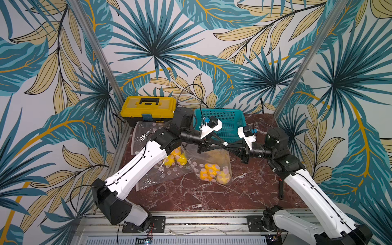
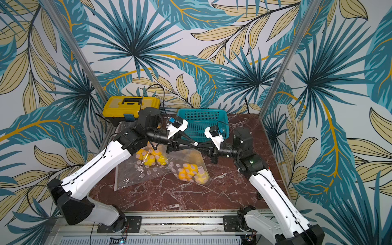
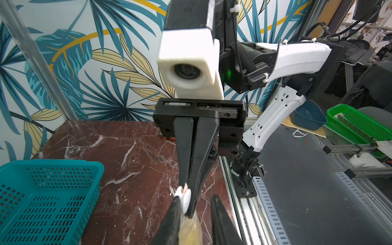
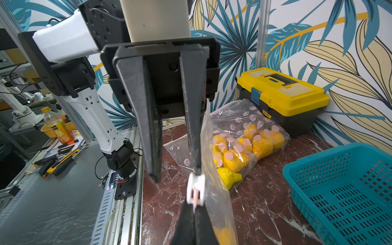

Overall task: Open the zip-top bag and take out the pear
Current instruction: Unzip the zipper on the zipper food storage bag.

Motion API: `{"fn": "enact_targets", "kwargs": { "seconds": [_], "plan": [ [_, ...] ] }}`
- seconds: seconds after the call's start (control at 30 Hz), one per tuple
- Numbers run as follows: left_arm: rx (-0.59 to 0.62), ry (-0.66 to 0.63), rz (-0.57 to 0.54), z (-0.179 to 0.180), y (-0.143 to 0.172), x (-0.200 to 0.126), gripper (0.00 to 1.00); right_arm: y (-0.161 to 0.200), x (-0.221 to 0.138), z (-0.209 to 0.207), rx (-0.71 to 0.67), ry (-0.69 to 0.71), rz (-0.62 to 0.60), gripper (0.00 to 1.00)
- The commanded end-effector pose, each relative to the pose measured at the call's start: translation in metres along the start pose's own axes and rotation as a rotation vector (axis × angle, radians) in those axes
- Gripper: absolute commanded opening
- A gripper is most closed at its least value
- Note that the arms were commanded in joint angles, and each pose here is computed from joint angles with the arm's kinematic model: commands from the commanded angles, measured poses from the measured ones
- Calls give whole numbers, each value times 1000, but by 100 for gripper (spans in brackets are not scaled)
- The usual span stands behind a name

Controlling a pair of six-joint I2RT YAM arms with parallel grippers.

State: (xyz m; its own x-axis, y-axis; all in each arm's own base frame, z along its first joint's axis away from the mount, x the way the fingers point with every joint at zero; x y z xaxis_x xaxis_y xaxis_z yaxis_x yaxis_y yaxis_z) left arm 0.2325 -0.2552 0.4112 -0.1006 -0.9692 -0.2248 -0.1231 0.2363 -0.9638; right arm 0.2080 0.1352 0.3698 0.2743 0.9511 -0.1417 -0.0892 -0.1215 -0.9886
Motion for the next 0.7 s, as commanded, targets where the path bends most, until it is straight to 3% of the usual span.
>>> {"fn": "enact_targets", "kwargs": {
  "seconds": [0.0, 0.43, 0.53, 0.67],
  "plan": [
    [-9, 7, 8, 3, 0, 9, 31, -3, 4, 4, -15, -55, -20, 0],
    [-29, 10, 17, 7, 4, 13, 29, -7, 2, 7, -28, -47, -24, 0],
    [-43, -26, 36, 11, 11, 14, 36, -9, 1, 8, -34, -53, -28, 0],
    [-46, -58, 47, 14, 14, 15, 36, -11, 1, 10, -37, -66, -31, 0]
  ]
}}
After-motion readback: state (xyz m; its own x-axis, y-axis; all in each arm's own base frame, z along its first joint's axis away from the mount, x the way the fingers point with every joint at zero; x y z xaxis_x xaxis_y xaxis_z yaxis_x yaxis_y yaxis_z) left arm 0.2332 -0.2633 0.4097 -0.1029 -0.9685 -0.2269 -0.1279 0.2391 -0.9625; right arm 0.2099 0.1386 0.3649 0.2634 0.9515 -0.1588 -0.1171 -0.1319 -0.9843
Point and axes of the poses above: each gripper's point midway between its finger pads, its own x axis out along the fingers, its own z axis along the line the jaws close on, y = z × x, the point moved 10 cm from there along -x, back along the fingers, and after that the axes turned 3 degrees about -x, right-handed, at the moved point
